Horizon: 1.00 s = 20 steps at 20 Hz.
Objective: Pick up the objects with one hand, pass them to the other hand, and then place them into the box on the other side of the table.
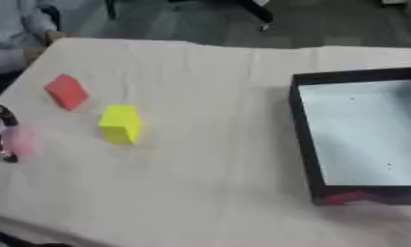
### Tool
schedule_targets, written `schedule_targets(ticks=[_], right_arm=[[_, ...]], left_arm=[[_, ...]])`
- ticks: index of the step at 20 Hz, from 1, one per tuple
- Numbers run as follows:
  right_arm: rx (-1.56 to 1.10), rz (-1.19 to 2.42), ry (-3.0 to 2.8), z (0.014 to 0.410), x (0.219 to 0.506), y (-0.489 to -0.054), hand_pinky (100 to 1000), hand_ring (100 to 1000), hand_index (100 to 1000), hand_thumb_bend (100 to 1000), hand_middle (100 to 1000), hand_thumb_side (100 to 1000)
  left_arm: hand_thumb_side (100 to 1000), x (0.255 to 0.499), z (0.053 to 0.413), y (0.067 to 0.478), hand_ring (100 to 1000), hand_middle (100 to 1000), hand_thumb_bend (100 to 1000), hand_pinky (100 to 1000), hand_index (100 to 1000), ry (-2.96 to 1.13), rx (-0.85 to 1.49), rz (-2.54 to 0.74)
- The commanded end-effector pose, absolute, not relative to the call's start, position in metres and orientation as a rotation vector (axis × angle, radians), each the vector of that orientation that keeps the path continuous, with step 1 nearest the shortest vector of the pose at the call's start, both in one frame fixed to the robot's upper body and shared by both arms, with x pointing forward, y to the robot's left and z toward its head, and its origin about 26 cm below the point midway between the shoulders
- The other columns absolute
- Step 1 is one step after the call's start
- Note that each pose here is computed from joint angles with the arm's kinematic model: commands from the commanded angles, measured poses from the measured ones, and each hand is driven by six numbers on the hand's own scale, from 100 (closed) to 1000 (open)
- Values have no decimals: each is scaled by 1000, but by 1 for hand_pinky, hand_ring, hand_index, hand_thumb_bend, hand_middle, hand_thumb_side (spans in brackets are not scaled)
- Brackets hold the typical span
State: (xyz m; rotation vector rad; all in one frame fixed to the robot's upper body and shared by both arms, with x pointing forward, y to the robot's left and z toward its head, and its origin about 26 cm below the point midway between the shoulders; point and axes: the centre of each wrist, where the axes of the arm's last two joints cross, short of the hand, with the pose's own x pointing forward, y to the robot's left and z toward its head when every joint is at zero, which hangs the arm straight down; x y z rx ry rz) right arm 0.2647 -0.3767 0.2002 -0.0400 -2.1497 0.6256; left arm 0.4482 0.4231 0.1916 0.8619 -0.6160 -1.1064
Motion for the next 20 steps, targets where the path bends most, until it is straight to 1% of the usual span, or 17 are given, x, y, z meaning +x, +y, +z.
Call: schedule_targets(ticks=[1, 8, 10, 15, 18, 20], right_arm=[[-57, 664, -2167, 209, 263, -375, 1000, 1000, 1000, 615, 1000, 292], [-59, 665, -2164, 209, 263, -375, 1000, 1000, 1000, 614, 1000, 291], [-59, 665, -2164, 209, 263, -375, 1000, 1000, 1000, 614, 1000, 291], [-59, 664, -2166, 210, 262, -376, 1000, 1000, 1000, 614, 1000, 290], [-61, 663, -2166, 210, 262, -376, 1000, 1000, 1000, 614, 1000, 290], [-61, 664, -2166, 210, 262, -377, 1000, 1000, 1000, 613, 1000, 289]], left_arm=[[100, 446, 204, 432, 939, 841, 570, 902, 803, -640, 884, -1068], [100, 446, 201, 432, 926, 814, 476, 890, 689, -616, 854, -1077], [100, 446, 201, 431, 917, 801, 418, 883, 639, -604, 852, -1085], [100, 446, 212, 430, 900, 786, 414, 870, 597, -618, 870, -1100], [100, 443, 226, 428, 892, 781, 405, 867, 568, -659, 902, -1104], [100, 439, 238, 426, 887, 776, 414, 862, 551, -696, 938, -1103]])
